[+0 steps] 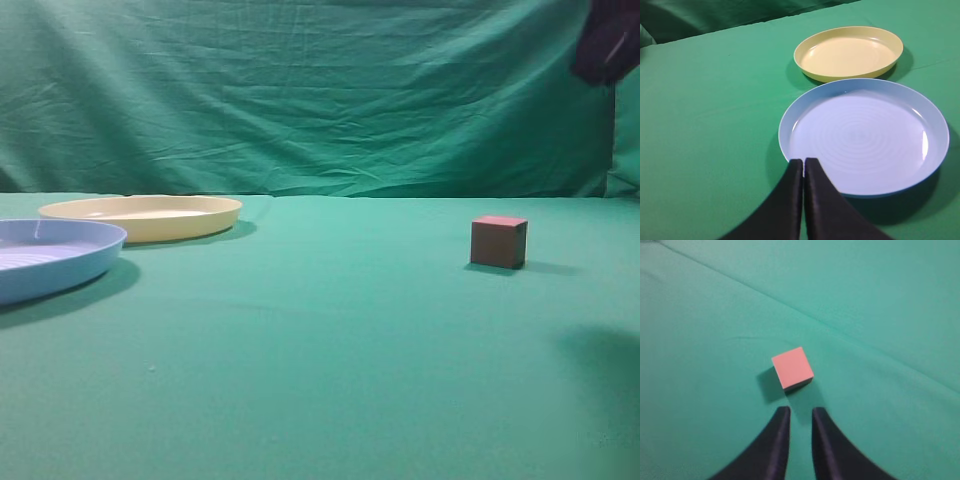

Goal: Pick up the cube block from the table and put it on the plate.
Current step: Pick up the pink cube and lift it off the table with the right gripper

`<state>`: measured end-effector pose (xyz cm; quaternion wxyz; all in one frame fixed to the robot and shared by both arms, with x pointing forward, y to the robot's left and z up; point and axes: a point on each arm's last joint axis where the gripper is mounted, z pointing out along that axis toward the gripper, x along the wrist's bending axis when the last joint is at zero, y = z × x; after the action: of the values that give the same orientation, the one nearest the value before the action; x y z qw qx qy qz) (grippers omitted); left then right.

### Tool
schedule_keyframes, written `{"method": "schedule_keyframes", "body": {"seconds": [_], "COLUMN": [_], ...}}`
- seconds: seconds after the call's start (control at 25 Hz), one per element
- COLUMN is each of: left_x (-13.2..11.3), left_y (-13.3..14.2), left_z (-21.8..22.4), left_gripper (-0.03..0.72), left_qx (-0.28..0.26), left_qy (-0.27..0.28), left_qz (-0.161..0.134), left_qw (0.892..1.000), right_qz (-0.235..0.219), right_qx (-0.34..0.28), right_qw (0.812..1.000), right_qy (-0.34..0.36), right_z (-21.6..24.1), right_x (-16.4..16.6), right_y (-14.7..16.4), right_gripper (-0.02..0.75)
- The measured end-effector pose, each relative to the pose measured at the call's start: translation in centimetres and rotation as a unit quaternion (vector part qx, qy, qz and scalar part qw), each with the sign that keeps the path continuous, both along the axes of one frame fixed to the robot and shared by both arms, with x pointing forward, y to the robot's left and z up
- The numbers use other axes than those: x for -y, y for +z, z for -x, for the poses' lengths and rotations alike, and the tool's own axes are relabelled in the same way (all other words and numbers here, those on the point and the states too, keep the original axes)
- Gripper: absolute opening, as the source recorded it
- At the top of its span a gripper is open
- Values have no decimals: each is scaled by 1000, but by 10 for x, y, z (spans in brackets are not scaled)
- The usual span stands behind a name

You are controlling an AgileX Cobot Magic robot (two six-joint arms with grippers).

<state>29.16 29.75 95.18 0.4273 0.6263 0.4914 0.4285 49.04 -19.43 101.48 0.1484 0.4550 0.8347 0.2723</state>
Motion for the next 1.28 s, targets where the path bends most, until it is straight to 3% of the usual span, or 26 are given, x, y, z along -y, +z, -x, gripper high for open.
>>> {"method": "schedule_keyframes", "body": {"seconds": [0.16, 0.28, 0.6, 0.76, 0.84, 1.04, 1.28], "left_x": [0, 0, 0, 0, 0, 0, 0], "left_y": [0, 0, 0, 0, 0, 0, 0], "left_z": [0, 0, 0, 0, 0, 0, 0], "left_gripper": [0, 0, 0, 0, 0, 0, 0], "left_qx": [0, 0, 0, 0, 0, 0, 0], "left_qy": [0, 0, 0, 0, 0, 0, 0], "left_qz": [0, 0, 0, 0, 0, 0, 0], "left_qw": [1000, 1000, 1000, 1000, 1000, 1000, 1000], "right_qz": [17, 23, 42, 47, 46, 33, -7], "right_qx": [-29, -48, -100, -103, -99, -71, 44], "right_qw": [999, 998, 994, 993, 994, 996, 994], "right_qy": [10, 12, 13, 23, 24, 39, 96], "right_z": [-24, -39, -67, -76, -79, -95, -120], "right_x": [-10, -16, -28, -32, -33, -46, -110], "right_y": [-20, -35, -79, -85, -82, -55, 2], "right_gripper": [528, 656, 645, 414, 229, 230, 230]}}
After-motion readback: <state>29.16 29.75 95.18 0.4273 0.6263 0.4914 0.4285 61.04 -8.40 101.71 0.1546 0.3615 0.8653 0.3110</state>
